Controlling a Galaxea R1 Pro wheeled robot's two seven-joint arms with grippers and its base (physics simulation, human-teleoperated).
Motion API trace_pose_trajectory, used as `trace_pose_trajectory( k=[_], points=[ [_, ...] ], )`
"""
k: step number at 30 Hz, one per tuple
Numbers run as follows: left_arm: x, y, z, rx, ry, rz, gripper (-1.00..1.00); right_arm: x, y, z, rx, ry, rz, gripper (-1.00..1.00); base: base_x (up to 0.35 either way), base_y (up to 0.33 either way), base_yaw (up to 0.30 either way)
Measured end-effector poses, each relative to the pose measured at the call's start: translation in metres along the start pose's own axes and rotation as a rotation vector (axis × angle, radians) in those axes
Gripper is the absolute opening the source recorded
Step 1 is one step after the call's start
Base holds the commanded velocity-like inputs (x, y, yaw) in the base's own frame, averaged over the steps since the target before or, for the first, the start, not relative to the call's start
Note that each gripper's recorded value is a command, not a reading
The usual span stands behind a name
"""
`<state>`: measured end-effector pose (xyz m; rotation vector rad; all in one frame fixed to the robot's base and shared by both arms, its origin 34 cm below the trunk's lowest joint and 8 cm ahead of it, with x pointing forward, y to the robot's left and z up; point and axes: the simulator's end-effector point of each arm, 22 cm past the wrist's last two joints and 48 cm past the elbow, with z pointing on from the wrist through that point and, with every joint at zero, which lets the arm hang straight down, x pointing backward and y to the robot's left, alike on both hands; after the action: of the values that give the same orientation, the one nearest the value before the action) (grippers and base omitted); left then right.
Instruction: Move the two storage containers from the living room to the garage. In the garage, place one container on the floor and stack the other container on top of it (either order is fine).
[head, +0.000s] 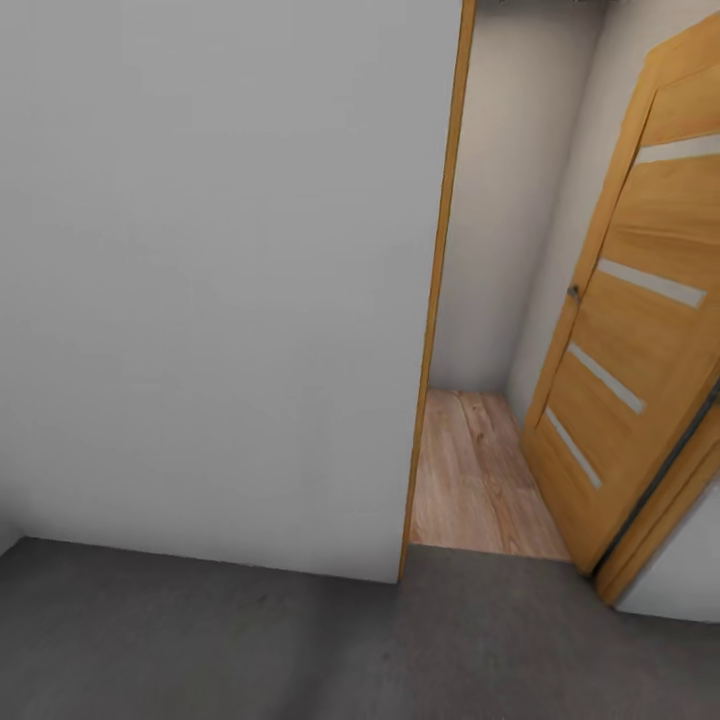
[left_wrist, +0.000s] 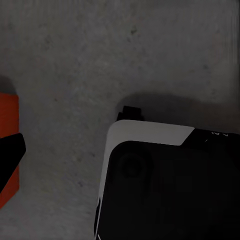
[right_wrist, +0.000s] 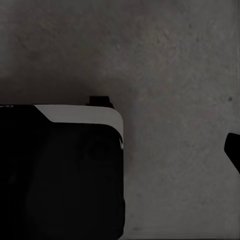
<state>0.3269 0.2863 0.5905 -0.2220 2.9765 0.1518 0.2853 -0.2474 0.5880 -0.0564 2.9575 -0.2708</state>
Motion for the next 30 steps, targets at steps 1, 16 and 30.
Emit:
trace_pose_trajectory(
  k=[1, 16, 30],
  points=[
    [0.0000, -0.0001, 0.0000, 0.000, 0.000, 0.000, 1.00, 0.0001, 0.0000, 0.0000, 0.000, 0.000, 0.000, 1.00, 0.000, 0.000, -0.275],
    [-0.0001, 0.0000, 0.0000, 0.000, 0.000, 0.000, 1.00, 0.0003, 0.0000, 0.0000, 0.000, 0.000, 0.000, 1.00, 0.000, 0.000, -0.275],
    [0.0000, 0.0000, 0.0000, 0.000, 0.000, 0.000, 1.00, 0.0002, 0.0000, 0.0000, 0.000, 0.001, 0.002, 1.00, 0.000, 0.000, -0.275]
  ],
)
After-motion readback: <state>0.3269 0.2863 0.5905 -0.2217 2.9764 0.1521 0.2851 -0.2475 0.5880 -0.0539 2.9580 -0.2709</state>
